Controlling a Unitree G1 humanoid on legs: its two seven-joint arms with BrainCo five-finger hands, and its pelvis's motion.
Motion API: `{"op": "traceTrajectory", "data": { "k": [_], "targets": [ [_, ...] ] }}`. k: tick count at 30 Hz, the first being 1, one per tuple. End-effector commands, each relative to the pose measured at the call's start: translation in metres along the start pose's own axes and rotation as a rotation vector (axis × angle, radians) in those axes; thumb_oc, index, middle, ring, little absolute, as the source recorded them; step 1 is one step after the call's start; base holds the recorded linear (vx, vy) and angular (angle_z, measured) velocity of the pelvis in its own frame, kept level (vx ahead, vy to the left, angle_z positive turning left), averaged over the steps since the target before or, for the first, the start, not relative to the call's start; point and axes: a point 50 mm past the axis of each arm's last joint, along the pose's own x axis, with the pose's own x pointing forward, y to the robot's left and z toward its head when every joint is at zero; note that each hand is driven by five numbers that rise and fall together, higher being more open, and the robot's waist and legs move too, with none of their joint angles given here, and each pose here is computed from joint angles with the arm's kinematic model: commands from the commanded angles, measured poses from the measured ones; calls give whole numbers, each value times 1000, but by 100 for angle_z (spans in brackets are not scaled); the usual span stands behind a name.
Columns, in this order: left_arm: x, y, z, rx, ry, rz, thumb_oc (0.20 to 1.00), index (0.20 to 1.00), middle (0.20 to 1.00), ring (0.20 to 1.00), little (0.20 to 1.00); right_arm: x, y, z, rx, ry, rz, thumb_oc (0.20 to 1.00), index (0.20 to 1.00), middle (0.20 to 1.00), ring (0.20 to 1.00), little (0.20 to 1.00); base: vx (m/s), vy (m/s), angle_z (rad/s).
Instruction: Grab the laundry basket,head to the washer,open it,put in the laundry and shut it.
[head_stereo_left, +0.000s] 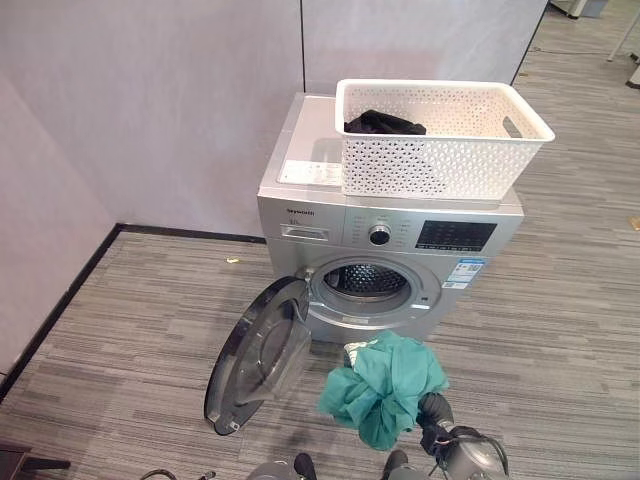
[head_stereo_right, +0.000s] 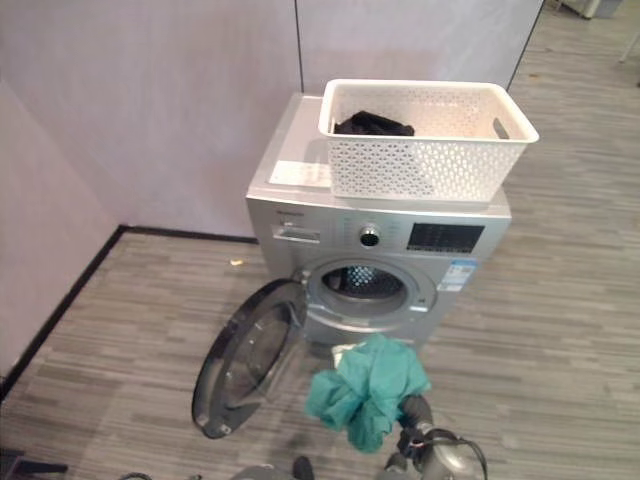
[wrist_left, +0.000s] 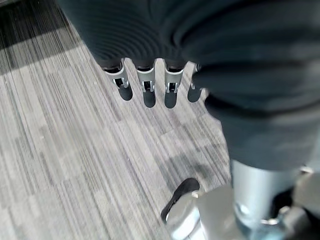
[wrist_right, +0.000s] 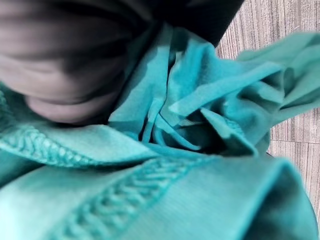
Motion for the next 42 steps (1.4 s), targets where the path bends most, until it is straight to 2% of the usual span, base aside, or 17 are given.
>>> {"op": "traceTrajectory", "data": {
  "k": [1,5,16,22,28,30,35,38,42],
  "targets": [
    [2,13,12,-25,-50,23,1000,1000,1000,1000,1000,6,17,40,-19,-173,113,200,200,200,200,200,153,-17,30],
    [1,16,-6,-109,40,39,1000,1000,1000,1000,1000,5,18,41,-63,-169,118,200,200,200,200,200,179,-57,19],
    [-3,10,-22,-92,67,7,1000,1000,1000,1000,1000,-9,3,38,-94,-146,101,200,200,200,200,200,218,-97,31],
    [3,17,13,-126,-41,45,1000,1000,1000,1000,1000,5,1,51,-83,-194,49,200,200,200,200,200,-23,-104,23],
    [5,14,61,-89,-191,61,1000,1000,1000,1000,1000,38,28,76,-46,-300,26,200,200,200,200,200,-128,11,13],
    [4,13,81,-71,-246,81,1000,1000,1000,1000,1000,55,51,84,-22,-325,35,200,200,200,200,200,-123,59,3],
    [2,18,99,-92,-311,116,1000,1000,1000,1000,1000,73,70,91,33,-320,31,200,200,200,200,200,-87,61,20],
    [0,23,105,-85,-340,140,1000,1000,1000,1000,1000,78,80,107,120,-377,23,200,200,200,200,200,-76,35,12],
    [2,23,101,-85,-302,178,1000,1000,1000,1000,1000,85,80,135,370,-489,-70,200,200,200,200,200,-12,17,21]
  ]
}}
